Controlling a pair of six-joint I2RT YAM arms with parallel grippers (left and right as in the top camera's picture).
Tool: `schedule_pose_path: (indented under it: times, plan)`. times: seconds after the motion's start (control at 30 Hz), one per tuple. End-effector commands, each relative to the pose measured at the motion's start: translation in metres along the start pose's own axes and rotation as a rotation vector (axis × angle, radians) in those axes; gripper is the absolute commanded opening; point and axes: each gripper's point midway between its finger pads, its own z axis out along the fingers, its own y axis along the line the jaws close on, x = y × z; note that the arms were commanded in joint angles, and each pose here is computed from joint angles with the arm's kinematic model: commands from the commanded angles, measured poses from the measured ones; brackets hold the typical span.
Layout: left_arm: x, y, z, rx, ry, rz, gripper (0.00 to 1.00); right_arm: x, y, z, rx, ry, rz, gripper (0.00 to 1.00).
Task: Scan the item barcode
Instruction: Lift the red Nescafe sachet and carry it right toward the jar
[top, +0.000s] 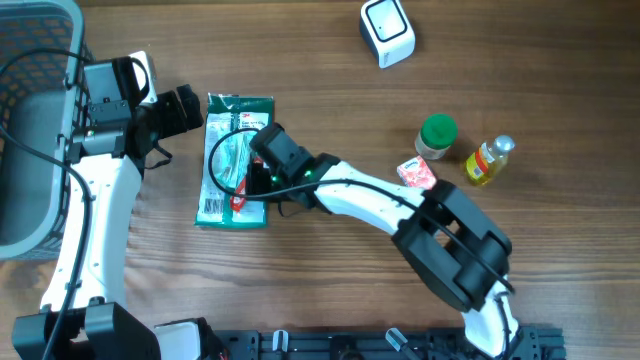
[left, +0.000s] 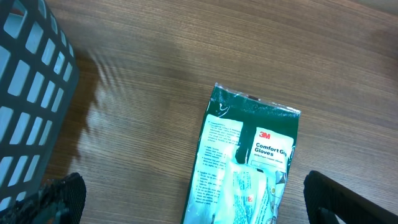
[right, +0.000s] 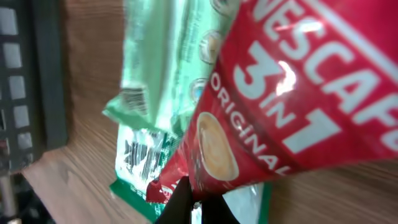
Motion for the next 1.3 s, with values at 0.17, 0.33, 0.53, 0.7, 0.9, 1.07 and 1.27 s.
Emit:
schedule_pose_path:
  times: [0.17, 0.33, 0.53, 0.7, 0.9, 1.07, 1.27]
  plan:
    - [-0.009, -0.002, -0.008, 0.010, -0.029, 0.014, 1.00, -0.015, -0.024, -0.049, 0.235, -0.054, -0.554, 0.04]
    - [-0.009, -0.002, -0.008, 0.010, -0.029, 0.014, 1.00, -0.031, -0.105, -0.091, 0.748, -0.020, -0.748, 0.04]
    - [-0.009, -0.002, -0.008, 0.011, -0.029, 0.014, 1.00, -0.047, -0.131, -0.127, 1.030, -0.005, -0.866, 0.04]
    - [-0.009, -0.002, -0.008, 0.010, -0.029, 0.014, 1.00, -0.053, -0.138, -0.143, 1.137, 0.004, -0.912, 0.04]
    - [-0.009, -0.002, -0.008, 0.010, -0.029, 0.014, 1.00, -0.062, -0.156, -0.158, 1.316, -0.116, -0.833, 0.04]
    - [-0.009, -0.002, -0.008, 0.011, -0.029, 0.014, 1.00, -0.057, -0.170, -0.146, 1.301, -0.245, -0.612, 0.04]
    - [-0.009, -0.002, -0.008, 0.010, -0.029, 0.014, 1.00, -0.049, -0.176, -0.148, 1.256, -0.370, -0.377, 0.04]
